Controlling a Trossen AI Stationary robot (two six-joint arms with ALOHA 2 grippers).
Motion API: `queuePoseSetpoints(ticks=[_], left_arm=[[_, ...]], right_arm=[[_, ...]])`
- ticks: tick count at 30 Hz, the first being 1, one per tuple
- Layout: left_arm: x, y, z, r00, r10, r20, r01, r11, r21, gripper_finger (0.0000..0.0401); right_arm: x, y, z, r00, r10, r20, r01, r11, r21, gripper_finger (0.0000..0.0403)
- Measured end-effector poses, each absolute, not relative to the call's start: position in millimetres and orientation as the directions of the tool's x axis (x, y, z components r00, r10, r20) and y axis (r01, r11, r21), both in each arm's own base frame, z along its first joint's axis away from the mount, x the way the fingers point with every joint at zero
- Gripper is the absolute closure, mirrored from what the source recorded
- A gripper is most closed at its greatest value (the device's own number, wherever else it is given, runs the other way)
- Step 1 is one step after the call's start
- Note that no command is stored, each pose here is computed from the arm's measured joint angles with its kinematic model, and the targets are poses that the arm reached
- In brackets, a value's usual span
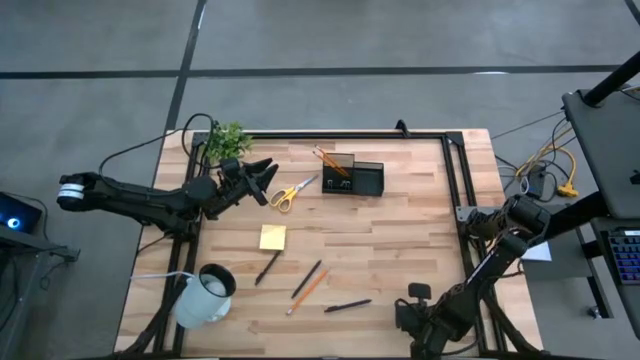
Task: Pick and place office supplies into organizer
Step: Put the eraser into the desk organizer
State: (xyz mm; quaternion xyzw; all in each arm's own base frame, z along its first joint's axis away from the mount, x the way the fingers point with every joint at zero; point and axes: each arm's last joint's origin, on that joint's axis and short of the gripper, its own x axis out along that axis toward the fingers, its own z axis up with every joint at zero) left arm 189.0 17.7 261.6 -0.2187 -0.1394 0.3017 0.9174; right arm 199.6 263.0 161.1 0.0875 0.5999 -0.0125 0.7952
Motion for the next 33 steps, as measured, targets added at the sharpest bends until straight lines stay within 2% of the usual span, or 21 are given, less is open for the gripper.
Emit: queuePoseSetpoints(ticks=[16,33], left_arm=[[189,18,262,0.779,0.615,0.124,-0.493,0.722,-0.485,0.0244],[189,18,262,0.779,0.615,0.124,-0.493,0.723,-0.485,0.0244]], right_arm=[[236,228,170,0.341,0.025,-0.940,0.109,0.992,0.066,0.0349],[282,163,183,0.408,-0.087,-0.909,0.107,0.993,-0.047,0.0349]])
